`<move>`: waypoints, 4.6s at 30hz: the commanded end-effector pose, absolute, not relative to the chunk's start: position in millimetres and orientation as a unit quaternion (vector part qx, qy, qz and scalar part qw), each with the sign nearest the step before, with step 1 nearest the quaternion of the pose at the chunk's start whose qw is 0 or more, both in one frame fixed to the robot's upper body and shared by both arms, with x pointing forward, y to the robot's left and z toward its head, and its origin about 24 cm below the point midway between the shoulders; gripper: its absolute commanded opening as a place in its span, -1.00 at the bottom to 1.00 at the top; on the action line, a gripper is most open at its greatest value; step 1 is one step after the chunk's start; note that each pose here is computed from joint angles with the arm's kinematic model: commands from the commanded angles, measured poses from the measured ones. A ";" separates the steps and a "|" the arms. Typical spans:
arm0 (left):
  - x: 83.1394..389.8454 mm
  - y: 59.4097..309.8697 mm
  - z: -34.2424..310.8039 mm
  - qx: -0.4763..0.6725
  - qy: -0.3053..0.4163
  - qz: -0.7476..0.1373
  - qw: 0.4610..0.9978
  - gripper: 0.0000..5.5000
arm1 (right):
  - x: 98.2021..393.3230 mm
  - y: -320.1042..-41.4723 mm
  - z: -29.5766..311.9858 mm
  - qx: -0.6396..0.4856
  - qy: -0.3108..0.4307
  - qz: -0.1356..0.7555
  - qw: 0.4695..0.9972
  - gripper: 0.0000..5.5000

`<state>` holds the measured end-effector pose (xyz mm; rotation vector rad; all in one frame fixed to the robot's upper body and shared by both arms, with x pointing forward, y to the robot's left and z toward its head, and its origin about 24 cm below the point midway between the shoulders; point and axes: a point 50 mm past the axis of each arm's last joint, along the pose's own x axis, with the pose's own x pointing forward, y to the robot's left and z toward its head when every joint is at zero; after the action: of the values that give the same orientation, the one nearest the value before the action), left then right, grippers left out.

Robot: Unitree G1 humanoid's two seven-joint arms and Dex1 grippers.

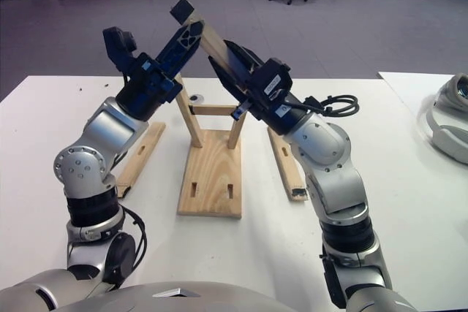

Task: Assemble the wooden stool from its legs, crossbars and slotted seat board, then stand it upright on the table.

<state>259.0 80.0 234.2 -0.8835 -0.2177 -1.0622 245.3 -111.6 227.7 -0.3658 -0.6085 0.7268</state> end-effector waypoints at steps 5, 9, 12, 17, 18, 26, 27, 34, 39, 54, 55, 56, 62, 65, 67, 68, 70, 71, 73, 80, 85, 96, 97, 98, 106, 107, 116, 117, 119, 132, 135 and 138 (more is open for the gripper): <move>261.7 88.5 246.8 -0.405 -0.128 -0.468 0.775 -0.78 | 244.8 -102.3 224.9 -0.159 -0.292 0.363 0.871 -0.52; 264.9 88.6 256.5 -0.408 -0.137 -0.464 0.774 -0.85 | 244.6 -101.0 222.3 -0.157 -0.286 0.368 0.871 -0.52; 267.0 89.2 260.0 -0.402 -0.141 -0.461 0.779 -0.85 | 244.1 -99.0 221.2 -0.159 -0.284 0.373 0.869 -0.52; 262.8 100.7 239.9 -0.362 -0.142 -0.415 0.823 -0.85 | 242.9 -106.0 209.5 -0.174 -0.255 0.357 0.882 -0.12; 260.3 110.9 233.8 -0.347 -0.147 -0.391 0.840 -0.85 | 242.0 -114.5 205.9 -0.173 -0.242 0.342 0.891 -0.04; 243.8 239.2 153.1 -0.176 -0.084 -0.134 0.972 -0.85 | 250.5 -203.0 157.4 -0.186 -0.123 0.166 0.960 -0.03; 249.8 242.0 137.6 -0.156 -0.065 -0.119 0.978 -0.85 | 253.0 -206.5 147.6 -0.186 -0.110 0.159 0.963 -0.03; 272.2 232.8 65.4 -0.137 -0.003 -0.116 0.984 -0.85 | 257.7 -203.8 103.6 -0.183 -0.071 0.165 0.967 -0.03; 275.8 238.5 56.7 -0.159 -0.014 -0.097 0.982 -0.85 | 257.7 -196.1 92.5 -0.175 -0.068 0.172 0.967 -0.03; 202.9 229.2 -73.2 -0.013 0.272 -0.107 0.956 -0.85 | 256.5 -188.5 90.3 -0.198 -0.070 0.188 0.959 -0.03; 198.4 230.1 -77.3 -0.019 0.277 -0.102 0.955 -0.85 | 256.6 -188.5 90.8 -0.200 -0.071 0.189 0.959 -0.03; 200.1 231.1 -72.6 -0.031 0.259 -0.096 0.961 -0.85 | 256.9 -188.6 92.0 -0.201 -0.072 0.191 0.958 -0.03; 257.9 232.8 25.2 -0.033 0.058 -0.127 0.990 -0.85 | 259.2 -185.6 94.6 -0.197 -0.079 0.188 0.959 -0.03; 266.5 235.8 55.9 -0.007 0.046 -0.148 0.988 -0.61 | 258.5 -184.1 92.8 -0.191 -0.076 0.188 0.960 -0.03; 259.5 244.5 53.8 -0.002 0.091 -0.145 0.985 -0.51 | 254.5 -189.2 86.0 -0.188 -0.059 0.186 0.963 -0.03; 254.1 248.3 51.9 0.003 0.113 -0.145 0.983 -0.47 | 252.6 -192.4 83.3 -0.189 -0.052 0.184 0.963 -0.03; 243.0 250.2 51.7 -0.001 0.145 -0.151 0.978 -0.34 | 251.8 -198.3 82.0 -0.186 -0.045 0.173 0.966 -0.03; 237.1 246.9 50.1 -0.008 0.166 -0.163 0.973 -0.29 | 250.6 -199.2 79.4 -0.183 -0.040 0.172 0.967 -0.03; 227.5 242.1 43.4 -0.020 0.203 -0.174 0.963 -0.18 | 246.8 -198.6 72.1 -0.189 -0.027 0.179 0.965 -0.03; 225.1 243.8 33.3 0.031 0.238 -0.148 0.959 0.15 | 243.6 -199.2 65.2 -0.194 -0.015 0.185 0.963 -0.03; 227.0 249.8 35.9 0.058 0.222 -0.142 0.963 0.15 | 242.6 -195.3 61.4 -0.195 -0.012 0.193 0.962 -0.03; 224.0 252.6 19.9 0.073 0.244 -0.157 0.954 -0.27 | 248.8 -188.1 69.9 -0.200 -0.030 0.203 0.958 -0.03; 225.1 254.8 21.3 0.079 0.238 -0.151 0.956 -0.27 | 251.4 -188.0 76.3 -0.192 -0.038 0.200 0.960 -0.03; 226.6 258.4 23.0 0.085 0.229 -0.142 0.959 -0.27 | 255.8 -188.5 85.5 -0.177 -0.050 0.196 0.963 -0.03; 264.7 222.7 177.8 -0.030 -0.180 -0.207 0.961 -0.27 | 292.9 -143.0 240.2 0.167 -0.189 0.360 0.898 -0.03; 264.8 210.6 192.4 -0.028 -0.203 -0.233 0.951 -0.27 | 294.9 -131.1 257.5 0.199 -0.200 0.389 0.877 -0.03; 268.8 129.7 216.2 0.017 -0.210 -0.397 0.893 -0.27 | 307.9 -91.3 311.0 0.329 -0.178 0.462 0.804 -0.03; 268.4 129.2 214.7 0.025 -0.208 -0.399 0.893 -0.27 | 309.2 -93.0 310.1 0.336 -0.170 0.456 0.806 -0.03; 268.7 128.6 211.0 0.046 -0.200 -0.402 0.892 -0.27 | 309.8 -94.6 306.8 0.345 -0.153 0.446 0.812 -0.10; 246.2 118.0 175.1 0.112 -0.120 -0.467 0.869 0.02 | 266.9 -143.9 232.2 0.364 -0.056 0.360 0.857 -0.63; 229.1 129.7 143.0 0.081 -0.060 -0.429 0.898 0.21 | 229.8 -176.8 183.7 0.433 -0.030 0.216 0.875 -0.63; 219.0 155.7 100.8 0.077 0.031 -0.337 0.938 0.39 | 192.1 -191.7 142.2 0.401 0.046 0.121 0.907 -0.63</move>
<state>223.9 138.5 124.8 0.1420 -0.0582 -0.8150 212.3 -185.7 157.7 0.8779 0.0247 0.3295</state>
